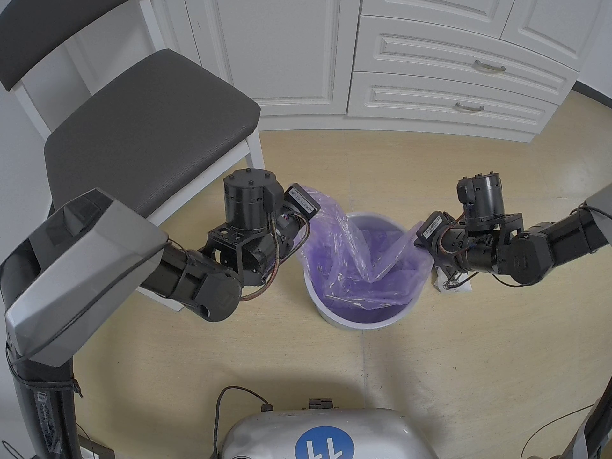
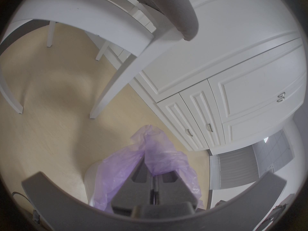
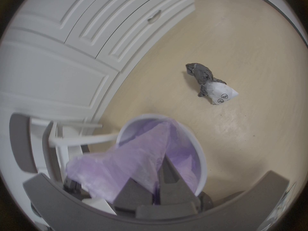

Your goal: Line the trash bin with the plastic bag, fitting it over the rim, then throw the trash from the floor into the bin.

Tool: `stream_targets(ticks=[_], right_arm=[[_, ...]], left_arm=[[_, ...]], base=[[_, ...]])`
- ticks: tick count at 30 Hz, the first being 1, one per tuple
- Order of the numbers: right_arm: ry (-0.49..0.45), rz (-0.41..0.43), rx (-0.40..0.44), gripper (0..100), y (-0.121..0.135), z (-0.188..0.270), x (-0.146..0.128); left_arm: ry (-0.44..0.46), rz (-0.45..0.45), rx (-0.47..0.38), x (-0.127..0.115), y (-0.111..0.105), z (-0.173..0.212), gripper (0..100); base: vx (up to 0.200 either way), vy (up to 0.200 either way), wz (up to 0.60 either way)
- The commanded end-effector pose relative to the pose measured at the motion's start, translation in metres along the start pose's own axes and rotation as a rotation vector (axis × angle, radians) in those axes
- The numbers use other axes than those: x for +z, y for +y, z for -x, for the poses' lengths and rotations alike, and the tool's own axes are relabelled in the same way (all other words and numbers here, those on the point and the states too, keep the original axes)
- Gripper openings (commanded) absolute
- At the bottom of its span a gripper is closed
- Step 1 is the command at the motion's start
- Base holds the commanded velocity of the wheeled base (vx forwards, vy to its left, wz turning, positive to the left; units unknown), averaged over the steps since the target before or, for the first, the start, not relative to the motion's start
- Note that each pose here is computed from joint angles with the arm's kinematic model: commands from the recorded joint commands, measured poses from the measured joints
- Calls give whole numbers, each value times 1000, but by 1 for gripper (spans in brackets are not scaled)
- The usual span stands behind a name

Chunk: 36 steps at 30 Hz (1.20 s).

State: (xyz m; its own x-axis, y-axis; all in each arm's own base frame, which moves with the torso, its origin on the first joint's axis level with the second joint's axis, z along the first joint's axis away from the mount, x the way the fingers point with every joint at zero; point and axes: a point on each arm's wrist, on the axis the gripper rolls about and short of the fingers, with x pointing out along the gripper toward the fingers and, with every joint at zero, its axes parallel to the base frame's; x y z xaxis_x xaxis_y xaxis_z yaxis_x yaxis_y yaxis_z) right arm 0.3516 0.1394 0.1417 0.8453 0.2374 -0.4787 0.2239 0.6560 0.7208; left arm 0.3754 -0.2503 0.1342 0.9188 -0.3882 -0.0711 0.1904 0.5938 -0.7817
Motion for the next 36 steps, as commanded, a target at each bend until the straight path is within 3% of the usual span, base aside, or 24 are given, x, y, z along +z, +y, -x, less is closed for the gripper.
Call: stream_targets(ticks=[1, 11, 17, 21, 23, 30, 32, 36], right_arm=[[-19, -48, -69, 0, -15, -32, 5], [-35, 30, -15, 0, -2, 7, 8], [-31, 86, 28, 0, 7, 35, 3], [-25, 189, -1, 0, -2, 39, 0], [-23, 218, -13, 0, -5, 39, -1], [-11, 239, -30, 0, -11, 42, -4], [-5, 287, -41, 0, -16, 44, -7], [-27, 380, -16, 0, -24, 54, -10]], left_arm=[[-26, 8, 4, 9, 4, -4, 0], [-20, -5, -23, -1, -16, 6, 0], [7, -38, -23, -12, -17, 8, 0], [87, -238, -7, -40, -9, 15, 0], [94, -291, -19, -46, -12, 16, 0], [90, -341, -46, -46, -18, 11, 0], [90, -429, -28, -49, -7, 7, 0], [79, -488, -32, -50, -2, 13, 0]], base=[[0, 0, 0], [0, 0, 0], [0, 0, 0], [0, 0, 0], [0, 0, 0], [0, 0, 0], [0, 0, 0], [0, 0, 0]])
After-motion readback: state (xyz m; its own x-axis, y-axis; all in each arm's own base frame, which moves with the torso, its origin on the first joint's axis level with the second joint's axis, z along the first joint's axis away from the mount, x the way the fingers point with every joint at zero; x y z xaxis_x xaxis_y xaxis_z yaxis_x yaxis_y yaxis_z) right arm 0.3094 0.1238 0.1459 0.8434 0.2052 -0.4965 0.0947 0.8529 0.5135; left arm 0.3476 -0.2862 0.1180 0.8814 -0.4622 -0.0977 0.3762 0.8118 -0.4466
